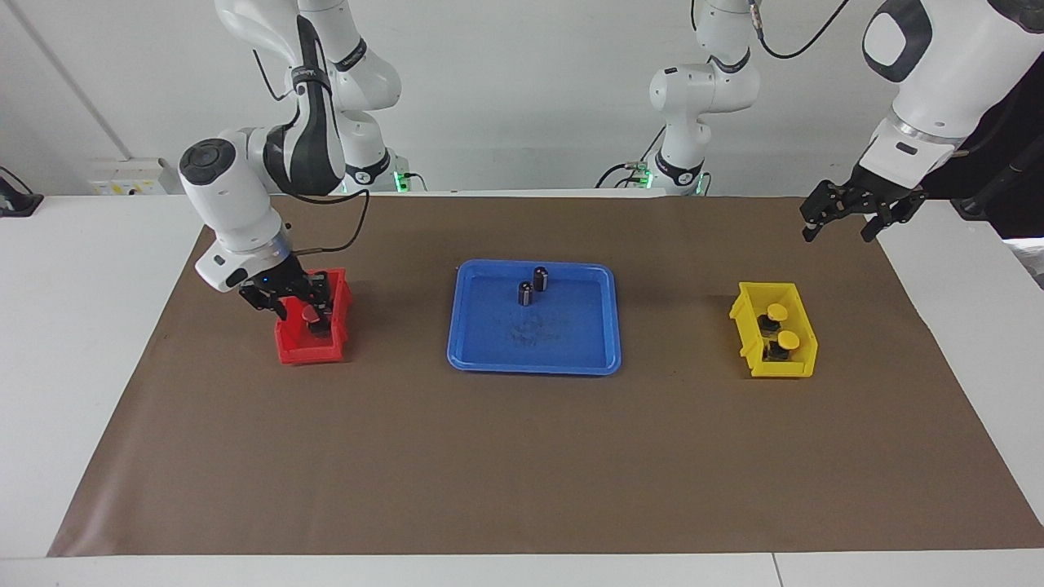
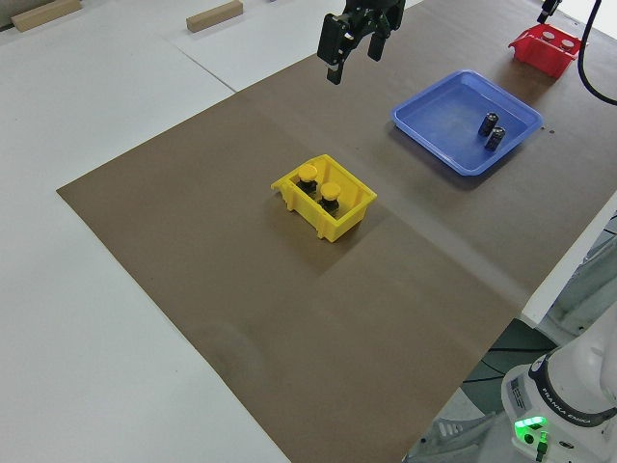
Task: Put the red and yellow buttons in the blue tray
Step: 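Reach into the red bin and grasp a red button with the right gripper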
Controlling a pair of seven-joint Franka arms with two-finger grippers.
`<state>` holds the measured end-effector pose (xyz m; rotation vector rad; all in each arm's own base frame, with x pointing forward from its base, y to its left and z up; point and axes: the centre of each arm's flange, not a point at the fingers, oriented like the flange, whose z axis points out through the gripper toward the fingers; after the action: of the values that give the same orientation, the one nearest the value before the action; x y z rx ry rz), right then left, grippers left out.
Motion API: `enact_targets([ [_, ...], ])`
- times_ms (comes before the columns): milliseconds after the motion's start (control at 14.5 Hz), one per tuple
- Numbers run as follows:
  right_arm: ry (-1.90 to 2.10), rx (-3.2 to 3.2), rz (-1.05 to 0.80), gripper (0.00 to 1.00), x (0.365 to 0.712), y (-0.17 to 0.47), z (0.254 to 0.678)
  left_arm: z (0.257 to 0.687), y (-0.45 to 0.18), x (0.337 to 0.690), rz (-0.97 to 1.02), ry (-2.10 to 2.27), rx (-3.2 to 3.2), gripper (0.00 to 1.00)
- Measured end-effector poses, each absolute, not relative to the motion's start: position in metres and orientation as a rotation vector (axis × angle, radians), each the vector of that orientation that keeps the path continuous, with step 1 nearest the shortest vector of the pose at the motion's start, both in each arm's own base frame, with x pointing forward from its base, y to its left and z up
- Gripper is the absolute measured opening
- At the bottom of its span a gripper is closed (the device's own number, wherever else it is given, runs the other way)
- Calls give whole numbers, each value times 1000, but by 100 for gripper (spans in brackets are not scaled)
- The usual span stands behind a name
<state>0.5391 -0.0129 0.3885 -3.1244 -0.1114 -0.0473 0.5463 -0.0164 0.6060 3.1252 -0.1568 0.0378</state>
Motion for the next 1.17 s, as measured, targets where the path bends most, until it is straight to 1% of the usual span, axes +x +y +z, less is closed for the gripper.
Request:
enact_targets([
  [413,-108,-3125,-43,63,526,-13,363,606,-16,546,37,-157,3125,100],
  [688,-106,-3126,-60,59,517,-13,350,606,-16,546,37,-157,3125,100],
  [963,-106,-3126,-54,56,512,-13,346,606,-16,546,37,-157,3125,100],
  [1101,-107,-3126,-60,41,511,-14,348,606,-16,546,37,-157,3125,100],
  [1170,-108,-3126,-61,41,512,-14,349,606,-16,546,37,-157,3125,100],
])
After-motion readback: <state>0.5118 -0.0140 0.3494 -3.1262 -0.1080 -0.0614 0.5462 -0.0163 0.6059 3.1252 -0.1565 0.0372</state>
